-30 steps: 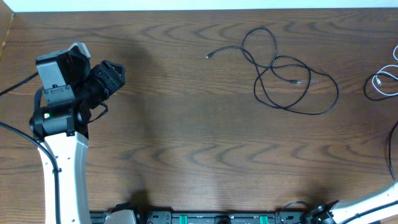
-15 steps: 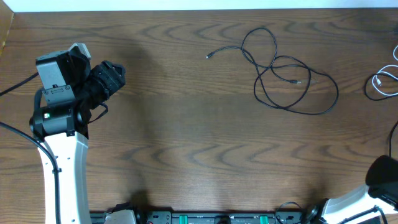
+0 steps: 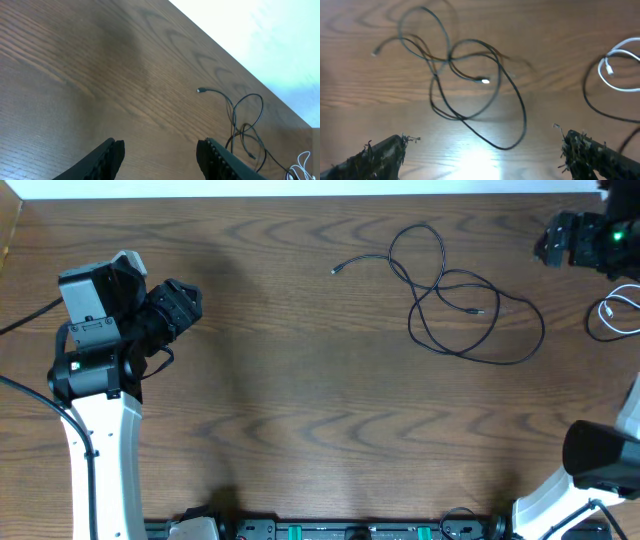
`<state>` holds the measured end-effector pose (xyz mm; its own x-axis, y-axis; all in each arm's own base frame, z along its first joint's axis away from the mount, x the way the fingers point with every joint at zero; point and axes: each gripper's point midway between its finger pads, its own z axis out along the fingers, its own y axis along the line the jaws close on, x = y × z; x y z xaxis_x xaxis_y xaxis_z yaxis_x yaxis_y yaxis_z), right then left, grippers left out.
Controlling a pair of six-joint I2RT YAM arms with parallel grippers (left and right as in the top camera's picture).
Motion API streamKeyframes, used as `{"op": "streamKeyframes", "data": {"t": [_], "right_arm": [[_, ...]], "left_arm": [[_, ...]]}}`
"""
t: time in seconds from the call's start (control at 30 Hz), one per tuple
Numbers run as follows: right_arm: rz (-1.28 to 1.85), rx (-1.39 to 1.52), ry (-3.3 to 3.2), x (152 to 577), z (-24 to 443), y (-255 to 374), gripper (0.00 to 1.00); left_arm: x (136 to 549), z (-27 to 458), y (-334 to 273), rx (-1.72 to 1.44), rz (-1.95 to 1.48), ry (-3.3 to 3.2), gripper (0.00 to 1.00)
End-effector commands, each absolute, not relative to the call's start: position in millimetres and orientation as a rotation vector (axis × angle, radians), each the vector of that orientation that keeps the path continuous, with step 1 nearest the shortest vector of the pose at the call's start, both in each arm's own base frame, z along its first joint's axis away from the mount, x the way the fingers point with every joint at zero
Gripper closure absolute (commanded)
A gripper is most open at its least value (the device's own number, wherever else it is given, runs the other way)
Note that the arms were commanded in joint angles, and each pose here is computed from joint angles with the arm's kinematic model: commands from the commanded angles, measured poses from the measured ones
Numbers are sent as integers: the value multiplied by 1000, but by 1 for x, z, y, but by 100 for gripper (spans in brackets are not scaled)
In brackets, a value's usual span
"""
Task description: Untangle cables
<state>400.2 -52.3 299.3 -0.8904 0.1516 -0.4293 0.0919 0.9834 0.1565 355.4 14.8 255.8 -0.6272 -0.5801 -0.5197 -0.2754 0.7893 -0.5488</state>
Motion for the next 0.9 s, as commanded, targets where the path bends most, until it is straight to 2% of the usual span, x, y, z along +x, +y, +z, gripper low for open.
{"op": "streamKeyframes", "data": {"t": [0.0, 0.23, 0.4, 0.7, 0.87], "right_arm": [[91, 176, 2778, 406, 269, -64, 1], [271, 228, 2925, 424, 210, -43, 1], [295, 20, 2993, 438, 174, -25, 1], [188, -78, 3181, 438, 108, -12, 4], [186, -333, 3168, 450, 81, 10, 3]], "left_arm": [[357, 264, 17, -600, -527, 2247, 47], [357, 264, 17, -601, -528, 2247, 47], [357, 264, 17, -601, -527, 2247, 47], [357, 264, 17, -596, -525, 2248, 47], [357, 264, 17, -597, -525, 2248, 47]]}}
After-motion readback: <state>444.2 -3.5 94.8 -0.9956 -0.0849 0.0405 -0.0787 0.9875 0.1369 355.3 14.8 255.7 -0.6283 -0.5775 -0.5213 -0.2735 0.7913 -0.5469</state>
